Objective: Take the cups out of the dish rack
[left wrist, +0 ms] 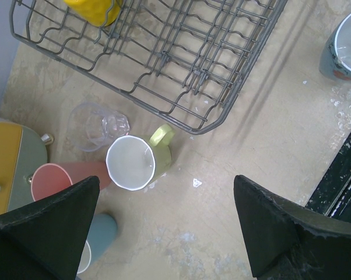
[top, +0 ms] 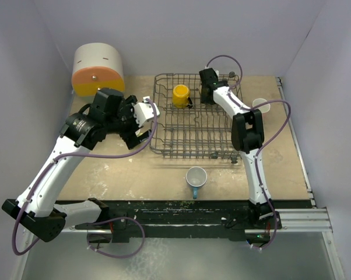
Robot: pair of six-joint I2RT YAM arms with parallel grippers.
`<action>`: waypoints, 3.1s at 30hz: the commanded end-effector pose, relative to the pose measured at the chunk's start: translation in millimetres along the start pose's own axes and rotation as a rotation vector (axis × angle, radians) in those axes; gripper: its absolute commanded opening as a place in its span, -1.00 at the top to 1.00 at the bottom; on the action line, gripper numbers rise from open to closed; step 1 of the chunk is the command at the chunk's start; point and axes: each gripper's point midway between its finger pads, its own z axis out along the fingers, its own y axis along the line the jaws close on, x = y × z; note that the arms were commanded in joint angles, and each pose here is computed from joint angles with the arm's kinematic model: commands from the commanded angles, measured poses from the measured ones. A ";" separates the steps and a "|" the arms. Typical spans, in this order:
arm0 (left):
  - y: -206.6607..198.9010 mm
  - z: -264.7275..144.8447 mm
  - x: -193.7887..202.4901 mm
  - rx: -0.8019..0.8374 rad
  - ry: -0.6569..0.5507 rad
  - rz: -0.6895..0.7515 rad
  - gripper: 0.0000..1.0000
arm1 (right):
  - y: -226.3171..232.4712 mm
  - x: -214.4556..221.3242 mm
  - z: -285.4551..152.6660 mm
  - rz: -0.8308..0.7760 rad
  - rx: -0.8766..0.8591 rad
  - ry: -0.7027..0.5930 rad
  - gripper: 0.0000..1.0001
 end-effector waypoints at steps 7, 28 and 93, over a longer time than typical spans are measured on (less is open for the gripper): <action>4.6 -16.8 -15.7 -0.038 -0.075 -0.008 -0.99 | 2.4 -32.0 -23.8 0.027 -0.005 -0.085 0.77; 7.3 -12.2 -6.0 -0.060 -0.043 -0.005 -0.99 | -7.3 -142.0 -149.5 0.076 -0.063 -0.410 1.00; -4.9 -109.2 -150.5 -0.162 -0.856 0.393 0.03 | 118.0 68.7 -651.0 0.582 -1.983 0.032 1.00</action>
